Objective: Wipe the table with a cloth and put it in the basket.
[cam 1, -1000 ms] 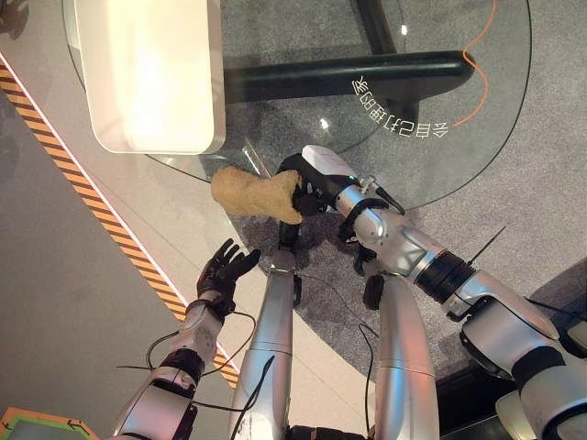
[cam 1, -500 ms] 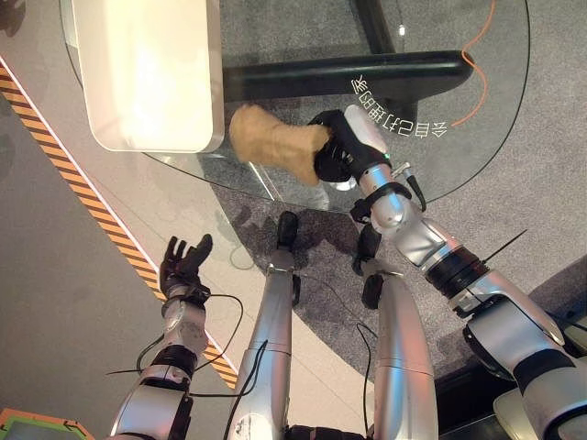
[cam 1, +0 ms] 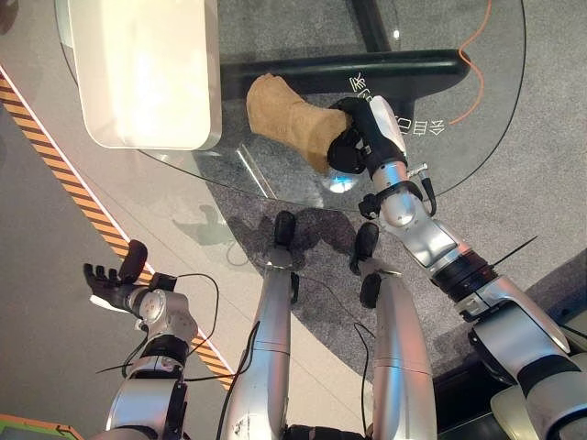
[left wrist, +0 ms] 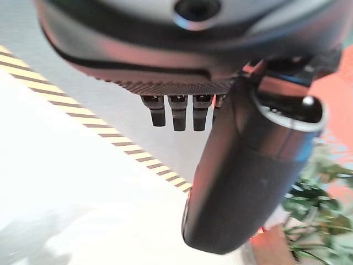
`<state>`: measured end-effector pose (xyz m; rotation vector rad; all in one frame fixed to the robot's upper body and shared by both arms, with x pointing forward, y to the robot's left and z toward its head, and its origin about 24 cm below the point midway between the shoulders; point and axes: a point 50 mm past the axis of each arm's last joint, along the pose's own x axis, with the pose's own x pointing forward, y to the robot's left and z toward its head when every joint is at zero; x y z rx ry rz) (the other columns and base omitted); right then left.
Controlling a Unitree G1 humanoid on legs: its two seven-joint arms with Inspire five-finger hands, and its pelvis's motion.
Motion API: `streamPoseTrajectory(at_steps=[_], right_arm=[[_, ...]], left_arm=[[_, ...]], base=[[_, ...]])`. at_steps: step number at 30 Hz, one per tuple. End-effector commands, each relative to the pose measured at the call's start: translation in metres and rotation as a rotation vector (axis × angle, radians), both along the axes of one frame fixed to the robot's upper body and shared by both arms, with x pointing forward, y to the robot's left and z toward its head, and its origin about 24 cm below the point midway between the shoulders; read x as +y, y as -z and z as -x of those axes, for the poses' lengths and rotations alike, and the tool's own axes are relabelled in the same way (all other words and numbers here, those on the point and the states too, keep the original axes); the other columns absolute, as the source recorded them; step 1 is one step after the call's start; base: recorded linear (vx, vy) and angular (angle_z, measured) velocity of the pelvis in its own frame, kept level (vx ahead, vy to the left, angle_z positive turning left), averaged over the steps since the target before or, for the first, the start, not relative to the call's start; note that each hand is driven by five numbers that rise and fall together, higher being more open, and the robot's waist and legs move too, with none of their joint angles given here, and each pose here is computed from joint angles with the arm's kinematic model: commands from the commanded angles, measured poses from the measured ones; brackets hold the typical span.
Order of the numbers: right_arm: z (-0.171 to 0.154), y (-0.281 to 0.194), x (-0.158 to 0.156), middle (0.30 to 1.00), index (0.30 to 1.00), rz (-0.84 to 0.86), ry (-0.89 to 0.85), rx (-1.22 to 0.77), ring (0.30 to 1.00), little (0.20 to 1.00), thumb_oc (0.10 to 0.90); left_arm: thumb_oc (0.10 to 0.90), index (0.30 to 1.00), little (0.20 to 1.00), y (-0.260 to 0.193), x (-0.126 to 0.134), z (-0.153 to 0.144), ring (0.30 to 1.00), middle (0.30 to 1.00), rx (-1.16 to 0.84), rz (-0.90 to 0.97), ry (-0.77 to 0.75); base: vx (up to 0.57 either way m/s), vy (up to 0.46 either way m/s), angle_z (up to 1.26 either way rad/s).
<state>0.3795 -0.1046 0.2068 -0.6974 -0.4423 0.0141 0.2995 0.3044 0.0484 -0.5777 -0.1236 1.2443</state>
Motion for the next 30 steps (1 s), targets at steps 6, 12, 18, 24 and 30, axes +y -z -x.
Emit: streamPoseTrajectory(at_steps=[6, 12, 18, 24, 30], right_arm=[[0.039, -0.05, 0.032, 0.3, 0.3, -0.233, -0.213, -0.28, 0.3, 0.2, 0.1], [0.047, -0.055, 0.025, 0.3, 0.3, -0.3, -0.223, -0.335, 0.3, 0.2, 0.1], [0.063, -0.069, 0.019, 0.3, 0.3, -0.36, -0.288, -0.421, 0.3, 0.2, 0.1], [0.085, -0.075, 0.01, 0.3, 0.3, -0.408, -0.38, -0.499, 0.3, 0.2, 0.1], [0.101, -0.079, 0.007, 0.3, 0.3, -0.414, -0.456, -0.562, 0.3, 0.2, 0.1]], left_arm=[[0.8, 0.9, 0.9, -0.107, 0.024, 0.012, 0.9, 0.9, -0.397, -0.412, -0.176], [0.8, 0.9, 0.9, -0.142, -0.022, 0.003, 0.9, 0.9, -0.617, -0.544, 0.057], [0.8, 0.9, 0.9, -0.165, -0.058, 0.0, 0.9, 0.9, -0.785, -0.595, 0.369], [0.8, 0.9, 0.9, -0.173, -0.095, 0.005, 0.9, 0.9, -0.91, -0.625, 0.689], [0.8, 0.9, 0.9, -0.172, -0.114, 0.002, 0.9, 0.9, -0.968, -0.548, 0.902]], base=[[-0.02, -0.028, -0.01], [-0.01, -0.024, 0.0], [0.0, 0.0, 0.0], [0.0, 0.0, 0.0], [0.0, 0.0, 0.0]])
